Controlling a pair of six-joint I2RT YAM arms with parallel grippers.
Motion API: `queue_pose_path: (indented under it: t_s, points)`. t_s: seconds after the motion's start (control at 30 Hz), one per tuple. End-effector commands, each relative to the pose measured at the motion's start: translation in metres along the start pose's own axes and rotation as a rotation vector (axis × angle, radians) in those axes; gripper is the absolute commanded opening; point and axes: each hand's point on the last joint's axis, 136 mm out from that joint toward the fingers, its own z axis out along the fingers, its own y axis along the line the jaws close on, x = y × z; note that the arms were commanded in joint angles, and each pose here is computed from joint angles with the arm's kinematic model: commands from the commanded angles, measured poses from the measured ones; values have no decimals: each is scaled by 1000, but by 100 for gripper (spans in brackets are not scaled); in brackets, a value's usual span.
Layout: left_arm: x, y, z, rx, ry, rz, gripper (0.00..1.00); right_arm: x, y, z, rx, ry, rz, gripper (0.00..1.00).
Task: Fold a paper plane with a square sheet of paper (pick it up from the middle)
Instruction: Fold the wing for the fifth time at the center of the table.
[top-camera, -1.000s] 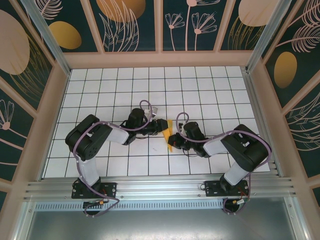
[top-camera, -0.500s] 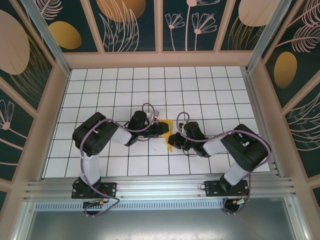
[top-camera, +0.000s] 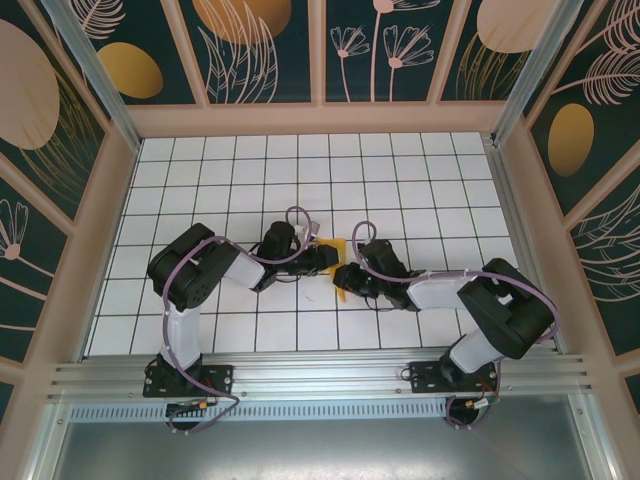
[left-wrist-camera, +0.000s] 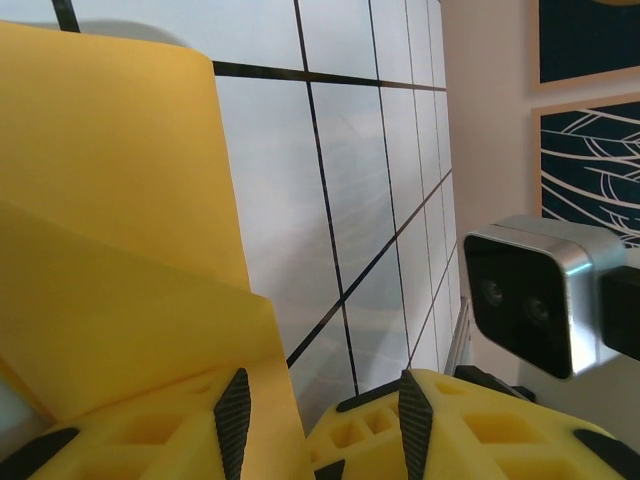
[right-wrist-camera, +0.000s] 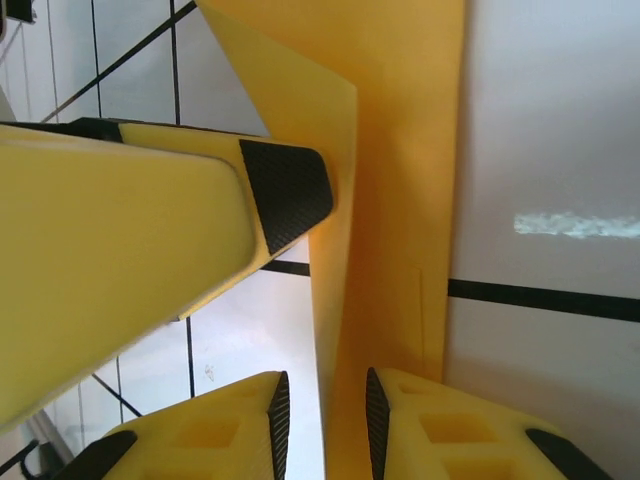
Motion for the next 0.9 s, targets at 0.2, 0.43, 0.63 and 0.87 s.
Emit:
queue_pose_path:
  t_s: [0.2, 0.43, 0.63, 0.87]
  points:
    - [0, 16, 5, -54, -1, 17, 45, -3, -9, -1, 96, -20, -35, 14]
    - [1, 18, 6, -65, 9, 17, 45, 7, -19, 1, 63, 7, 39, 4]
    - [2, 20, 6, -73, 17, 14, 45, 12, -32, 1, 88, 9, 82, 5]
    - [2, 22, 7, -86, 25, 17, 44, 3, -25, -9, 104, -21, 50, 11]
